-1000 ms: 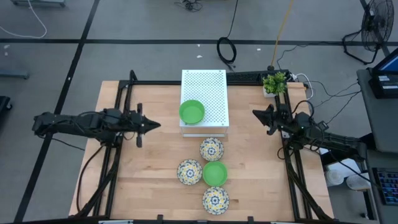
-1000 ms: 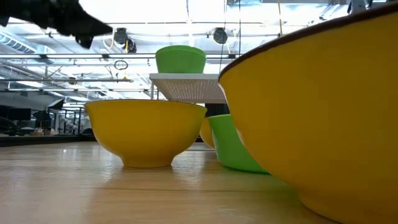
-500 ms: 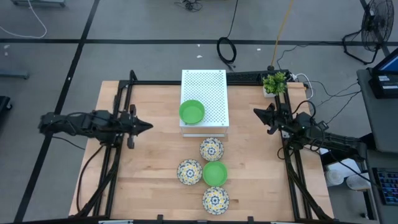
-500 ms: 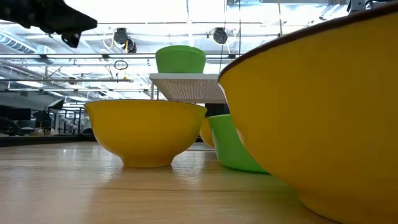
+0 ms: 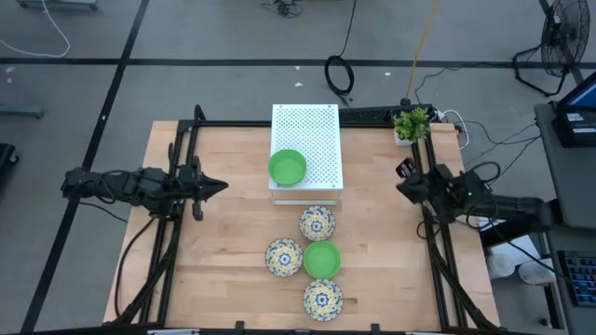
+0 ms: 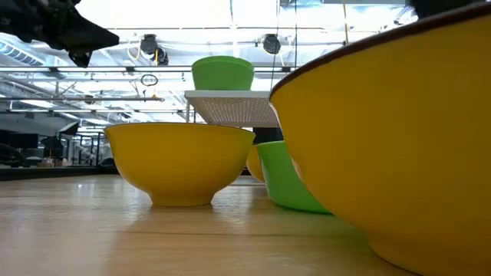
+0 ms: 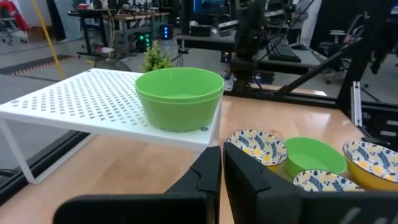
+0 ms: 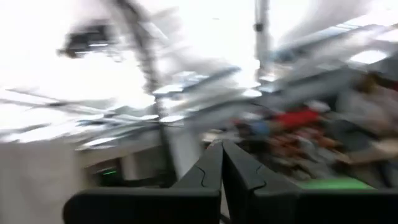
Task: Pick & Place Mini bowls
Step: Stack the green bowl on the shelf
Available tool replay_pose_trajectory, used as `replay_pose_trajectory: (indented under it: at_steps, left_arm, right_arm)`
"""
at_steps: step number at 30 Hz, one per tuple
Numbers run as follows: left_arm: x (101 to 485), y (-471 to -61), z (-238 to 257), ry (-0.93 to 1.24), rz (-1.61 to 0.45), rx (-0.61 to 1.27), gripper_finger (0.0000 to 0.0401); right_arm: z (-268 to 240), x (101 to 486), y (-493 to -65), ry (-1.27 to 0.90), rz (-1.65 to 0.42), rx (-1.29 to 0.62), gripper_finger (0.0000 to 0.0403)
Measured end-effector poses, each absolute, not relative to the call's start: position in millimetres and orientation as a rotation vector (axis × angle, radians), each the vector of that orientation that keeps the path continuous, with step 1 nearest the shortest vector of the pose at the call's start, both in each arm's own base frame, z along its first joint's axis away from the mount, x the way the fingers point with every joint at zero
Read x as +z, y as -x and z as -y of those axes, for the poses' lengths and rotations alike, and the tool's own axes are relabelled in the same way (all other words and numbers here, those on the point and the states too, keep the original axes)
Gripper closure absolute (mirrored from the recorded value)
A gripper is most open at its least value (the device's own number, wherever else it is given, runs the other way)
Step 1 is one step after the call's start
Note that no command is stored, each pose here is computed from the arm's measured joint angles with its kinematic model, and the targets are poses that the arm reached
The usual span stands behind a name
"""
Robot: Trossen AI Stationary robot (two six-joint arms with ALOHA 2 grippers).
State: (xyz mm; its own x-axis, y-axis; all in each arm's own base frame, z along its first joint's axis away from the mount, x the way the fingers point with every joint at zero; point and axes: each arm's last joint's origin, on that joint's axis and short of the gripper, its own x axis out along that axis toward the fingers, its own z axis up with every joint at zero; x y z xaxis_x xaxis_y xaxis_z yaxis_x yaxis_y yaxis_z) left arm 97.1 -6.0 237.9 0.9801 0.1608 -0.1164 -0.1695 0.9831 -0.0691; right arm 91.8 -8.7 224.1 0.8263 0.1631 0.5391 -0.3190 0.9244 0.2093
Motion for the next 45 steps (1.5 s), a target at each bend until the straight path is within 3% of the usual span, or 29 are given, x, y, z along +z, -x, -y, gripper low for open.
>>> replay_pose_trajectory:
  at_steps: [7,11,23,26,30,35,41,45]
  left_arm:
    - [237,-98,6,0.104,-0.118,0.172,0.038]
    - [237,-99,6,0.111,-0.119,0.173,0.038]
    - [232,-102,6,0.136,-0.174,0.187,0.038]
    - [231,-102,6,0.136,-0.184,0.189,0.038]
    - [228,-103,6,0.152,-0.215,0.195,0.038]
    - [226,-103,6,0.181,-0.234,0.2,0.038]
    - [226,-103,6,0.091,-0.239,0.216,0.038]
    - [224,-103,6,0.08,-0.259,0.218,0.038]
  right_arm:
    - [-12,231,-97,-0.16,0.631,0.446,0.0403]
    - [-24,222,-113,-0.124,0.518,0.478,0.0403]
    - [-69,245,-191,0.02,0.275,0.489,0.0403]
    - [-84,250,-218,0.028,0.081,0.397,0.0403]
    - [-107,262,-251,0.119,-0.226,0.044,0.0395]
    - [-135,273,-280,0.188,-0.478,-0.173,0.0333]
    - [-146,305,-301,-0.157,-0.735,-0.236,0.0223]
    - [-141,300,-305,-0.385,-0.898,-0.268,0.0187]
